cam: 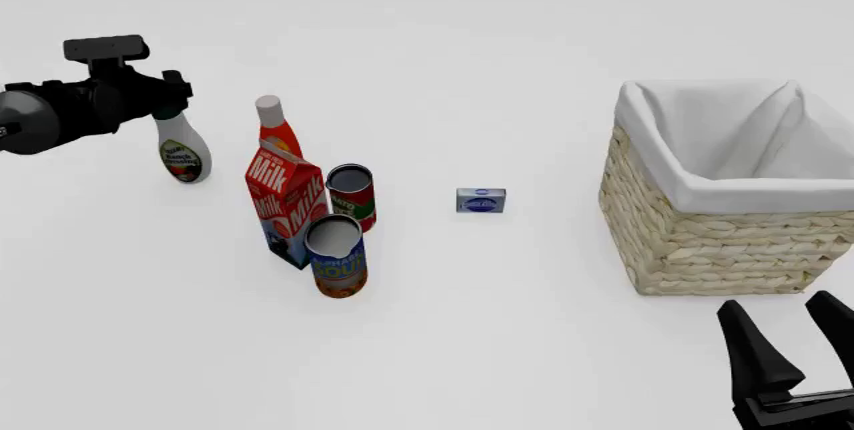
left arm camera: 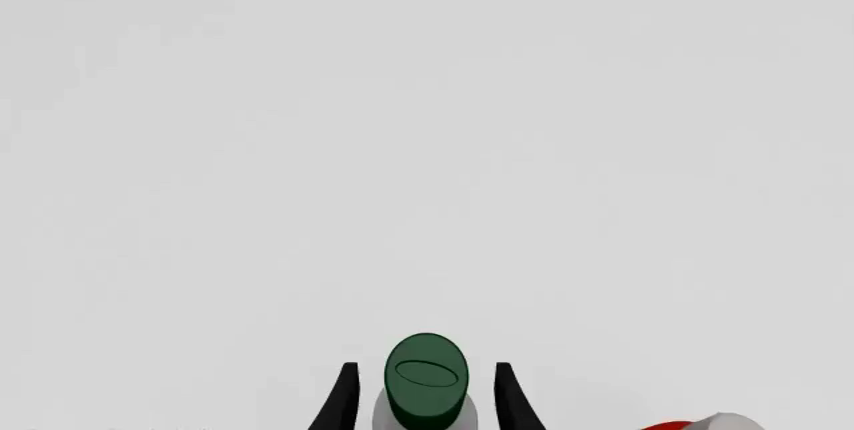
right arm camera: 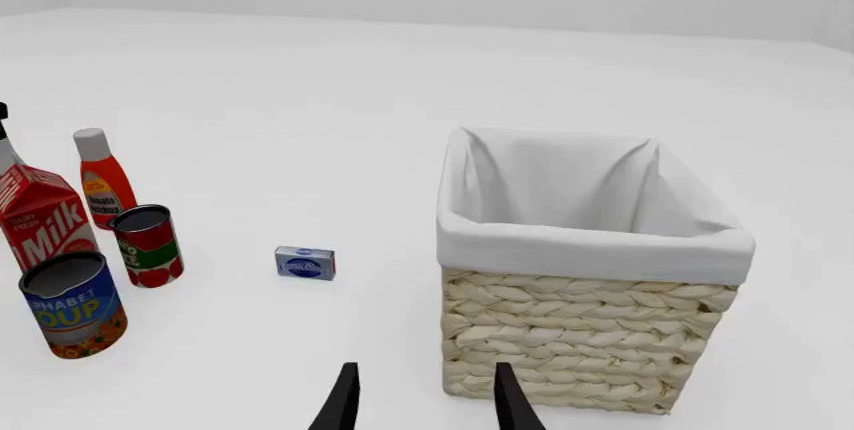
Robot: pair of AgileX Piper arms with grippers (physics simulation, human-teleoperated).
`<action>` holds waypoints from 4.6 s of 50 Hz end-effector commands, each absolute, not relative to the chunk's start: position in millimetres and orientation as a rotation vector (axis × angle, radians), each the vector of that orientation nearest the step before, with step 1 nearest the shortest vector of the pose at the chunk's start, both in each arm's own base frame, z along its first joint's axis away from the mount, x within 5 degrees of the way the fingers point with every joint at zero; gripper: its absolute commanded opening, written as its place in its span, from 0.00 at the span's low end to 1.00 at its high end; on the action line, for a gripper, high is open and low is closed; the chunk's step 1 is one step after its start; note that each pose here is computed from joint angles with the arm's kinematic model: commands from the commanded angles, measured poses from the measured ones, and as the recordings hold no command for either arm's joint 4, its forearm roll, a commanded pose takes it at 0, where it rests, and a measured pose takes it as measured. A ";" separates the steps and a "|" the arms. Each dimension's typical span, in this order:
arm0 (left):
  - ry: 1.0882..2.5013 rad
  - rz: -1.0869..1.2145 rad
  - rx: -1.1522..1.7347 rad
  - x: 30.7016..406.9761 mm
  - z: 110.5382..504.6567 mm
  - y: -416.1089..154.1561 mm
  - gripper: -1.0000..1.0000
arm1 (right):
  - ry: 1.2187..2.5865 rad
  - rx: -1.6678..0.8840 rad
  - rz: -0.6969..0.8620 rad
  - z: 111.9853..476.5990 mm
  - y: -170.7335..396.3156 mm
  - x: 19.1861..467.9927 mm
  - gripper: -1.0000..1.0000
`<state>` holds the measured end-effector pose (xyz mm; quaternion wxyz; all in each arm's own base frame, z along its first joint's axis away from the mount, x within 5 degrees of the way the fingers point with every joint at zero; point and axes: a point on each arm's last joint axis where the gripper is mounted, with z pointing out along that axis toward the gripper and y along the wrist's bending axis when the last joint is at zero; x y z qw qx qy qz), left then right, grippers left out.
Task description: Pick the salad dressing and place it in the basket.
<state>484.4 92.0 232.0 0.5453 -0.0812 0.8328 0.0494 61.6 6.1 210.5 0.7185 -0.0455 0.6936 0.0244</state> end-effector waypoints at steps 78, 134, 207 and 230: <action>1.692 0.182 -0.005 431.8 393.2 53.8 0.00 | 1.524 -0.108 0.079 210.9 7.2 59.3 1.00; 1.559 -0.375 0.646 289.5 416.6 -216.3 0.00 | 1.509 -0.127 0.098 212.3 8.3 56.7 1.00; 1.666 -0.647 0.828 241.1 287.5 -316.9 0.00 | 1.518 -0.110 0.107 210.0 7.8 55.8 1.00; 1.645 -0.660 0.853 231.0 282.3 -319.8 0.00 | 1.517 -0.107 0.106 210.0 7.7 55.8 1.00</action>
